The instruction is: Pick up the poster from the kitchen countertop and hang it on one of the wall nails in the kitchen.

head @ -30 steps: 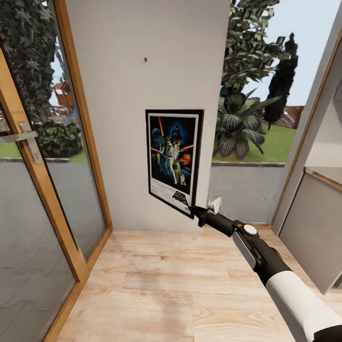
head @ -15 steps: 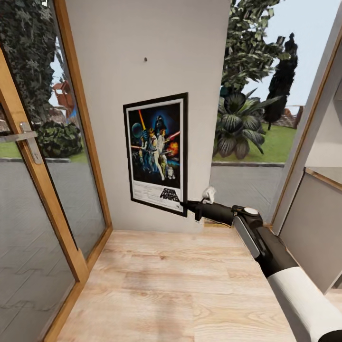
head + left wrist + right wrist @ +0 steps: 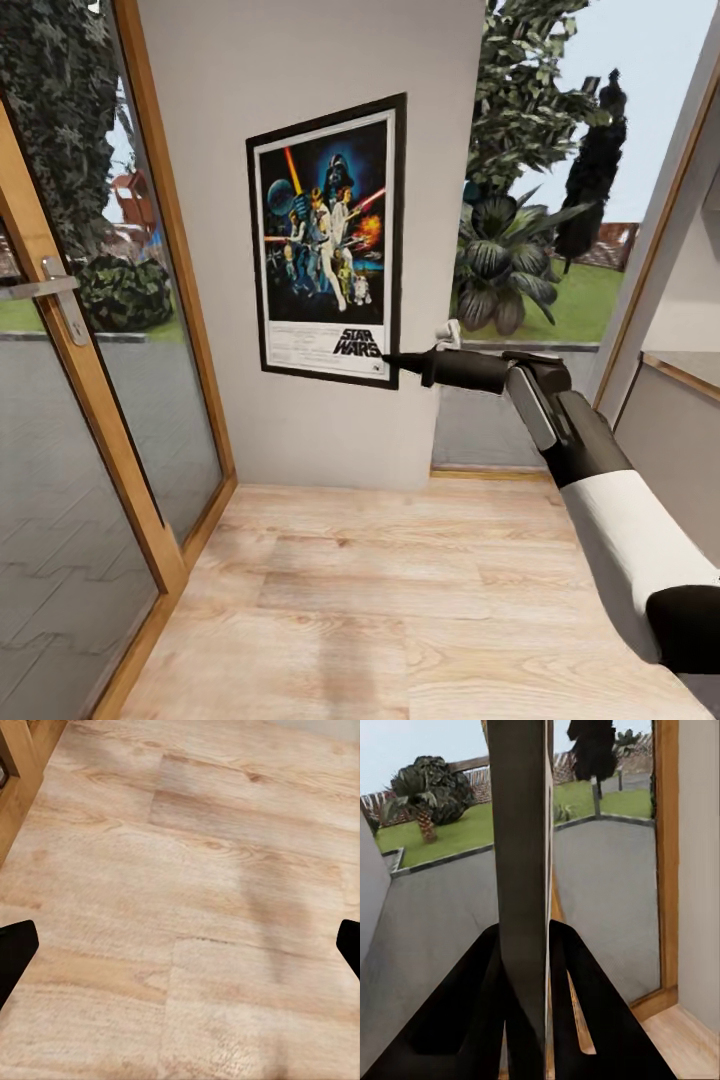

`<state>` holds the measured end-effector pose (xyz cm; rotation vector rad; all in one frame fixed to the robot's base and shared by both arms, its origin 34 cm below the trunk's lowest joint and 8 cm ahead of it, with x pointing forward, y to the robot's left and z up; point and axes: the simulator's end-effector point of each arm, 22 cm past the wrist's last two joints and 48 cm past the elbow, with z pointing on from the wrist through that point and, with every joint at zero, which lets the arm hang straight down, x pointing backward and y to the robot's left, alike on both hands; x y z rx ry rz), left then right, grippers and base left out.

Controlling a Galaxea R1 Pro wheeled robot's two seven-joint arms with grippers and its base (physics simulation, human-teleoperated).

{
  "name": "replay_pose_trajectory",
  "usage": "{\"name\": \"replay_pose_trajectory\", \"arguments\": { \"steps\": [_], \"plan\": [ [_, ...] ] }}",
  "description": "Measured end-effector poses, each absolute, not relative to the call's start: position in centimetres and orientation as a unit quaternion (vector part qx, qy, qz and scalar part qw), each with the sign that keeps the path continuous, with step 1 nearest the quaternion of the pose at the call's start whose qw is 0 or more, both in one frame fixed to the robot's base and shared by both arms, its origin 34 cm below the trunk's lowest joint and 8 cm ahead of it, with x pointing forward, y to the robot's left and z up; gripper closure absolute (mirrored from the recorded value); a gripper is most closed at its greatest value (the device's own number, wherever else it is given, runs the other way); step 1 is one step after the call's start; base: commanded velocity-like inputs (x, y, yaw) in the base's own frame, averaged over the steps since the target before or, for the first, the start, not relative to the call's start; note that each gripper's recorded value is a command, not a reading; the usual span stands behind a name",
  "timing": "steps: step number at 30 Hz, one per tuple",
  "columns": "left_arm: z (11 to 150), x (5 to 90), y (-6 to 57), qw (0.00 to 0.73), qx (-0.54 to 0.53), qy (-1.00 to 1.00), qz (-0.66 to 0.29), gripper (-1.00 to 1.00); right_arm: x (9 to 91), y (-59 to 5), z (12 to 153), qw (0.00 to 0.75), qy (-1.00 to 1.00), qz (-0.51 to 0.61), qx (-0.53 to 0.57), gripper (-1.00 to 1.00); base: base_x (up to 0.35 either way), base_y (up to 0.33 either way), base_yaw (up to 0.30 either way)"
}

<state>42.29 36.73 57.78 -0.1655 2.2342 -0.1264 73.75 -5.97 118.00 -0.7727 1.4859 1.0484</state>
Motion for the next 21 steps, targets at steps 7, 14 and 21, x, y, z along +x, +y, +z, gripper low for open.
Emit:
{"name": "replay_pose_trajectory", "arguments": {
  "steps": [7, 14, 21],
  "plan": [
    [57.8, 42.3, 36.7, 0.434, -0.066, 0.897, -0.051, -1.0, 74.1, -6.2, 118.5, 0.515, 0.621, 0.488, -0.332, 1.0, 0.0, 0.0, 0.0],
    [57.7, 42.3, 36.7, 0.433, -0.066, 0.897, -0.051, -1.0, 73.6, -6.7, 119.6, 0.516, 0.599, 0.513, -0.334, 1.0, 0.0, 0.0, 0.0],
    [57.7, 42.2, 36.7, 0.432, -0.067, 0.898, -0.051, -1.0, 71.9, -6.7, 120.1, 0.53, 0.545, 0.531, -0.375, 1.0, 0.0, 0.0, 0.0]
  ]
}}
